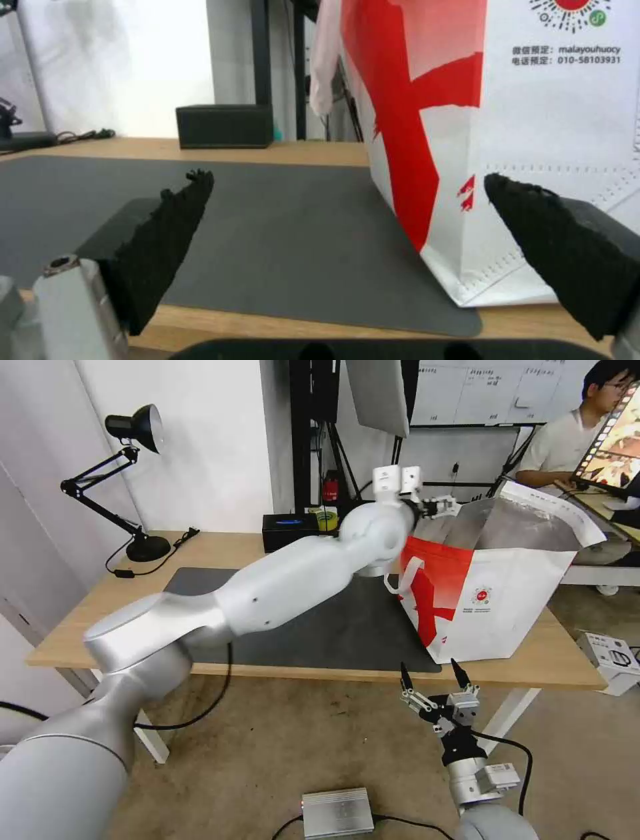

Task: Pick up the trash from the table and place it into the takeout bag.

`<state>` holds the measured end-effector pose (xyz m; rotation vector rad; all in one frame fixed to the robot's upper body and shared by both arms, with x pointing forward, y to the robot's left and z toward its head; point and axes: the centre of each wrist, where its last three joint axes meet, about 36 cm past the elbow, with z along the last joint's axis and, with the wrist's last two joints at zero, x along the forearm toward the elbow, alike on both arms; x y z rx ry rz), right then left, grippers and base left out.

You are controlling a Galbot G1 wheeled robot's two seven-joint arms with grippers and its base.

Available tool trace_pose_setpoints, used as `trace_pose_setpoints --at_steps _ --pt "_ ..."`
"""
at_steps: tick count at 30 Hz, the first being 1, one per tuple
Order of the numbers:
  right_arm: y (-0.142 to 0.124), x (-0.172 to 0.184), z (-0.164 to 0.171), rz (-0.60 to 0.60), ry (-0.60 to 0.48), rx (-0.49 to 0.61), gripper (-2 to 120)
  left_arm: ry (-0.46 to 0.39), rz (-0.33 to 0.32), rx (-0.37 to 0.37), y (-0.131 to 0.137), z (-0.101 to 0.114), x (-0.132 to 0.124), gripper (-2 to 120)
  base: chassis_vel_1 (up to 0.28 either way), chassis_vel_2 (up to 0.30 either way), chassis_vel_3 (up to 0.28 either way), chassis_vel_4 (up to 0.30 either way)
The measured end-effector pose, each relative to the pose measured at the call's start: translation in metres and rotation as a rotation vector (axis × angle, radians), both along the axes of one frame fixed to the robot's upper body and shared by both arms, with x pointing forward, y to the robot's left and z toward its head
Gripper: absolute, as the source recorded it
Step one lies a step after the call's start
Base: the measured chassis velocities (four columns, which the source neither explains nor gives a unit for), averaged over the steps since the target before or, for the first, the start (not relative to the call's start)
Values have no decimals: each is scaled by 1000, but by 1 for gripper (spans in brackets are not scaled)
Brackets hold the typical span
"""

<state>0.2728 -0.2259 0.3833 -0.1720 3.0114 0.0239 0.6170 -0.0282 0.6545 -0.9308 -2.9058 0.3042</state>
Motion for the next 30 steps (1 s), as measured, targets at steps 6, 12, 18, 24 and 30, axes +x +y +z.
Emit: trace_pose_setpoints --at_steps 6,12,18,24,30 --pt "0 0 0 0 0 0 100 -258 66 50 39 -40 12 100 0 0 0 0" --pt "0 0 0 0 0 0 100 -349 75 123 68 -63 6 100 0 0 0 0" --pt "0 0 0 0 0 0 100 -330 109 155 103 -93 -6 100 0 0 0 0" --pt "0 0 0 0 0 0 100 -307 111 174 129 -117 -22 100 0 0 0 0" --pt "0 0 0 0 0 0 100 -300 100 174 170 -133 -41 100 0 0 0 0"
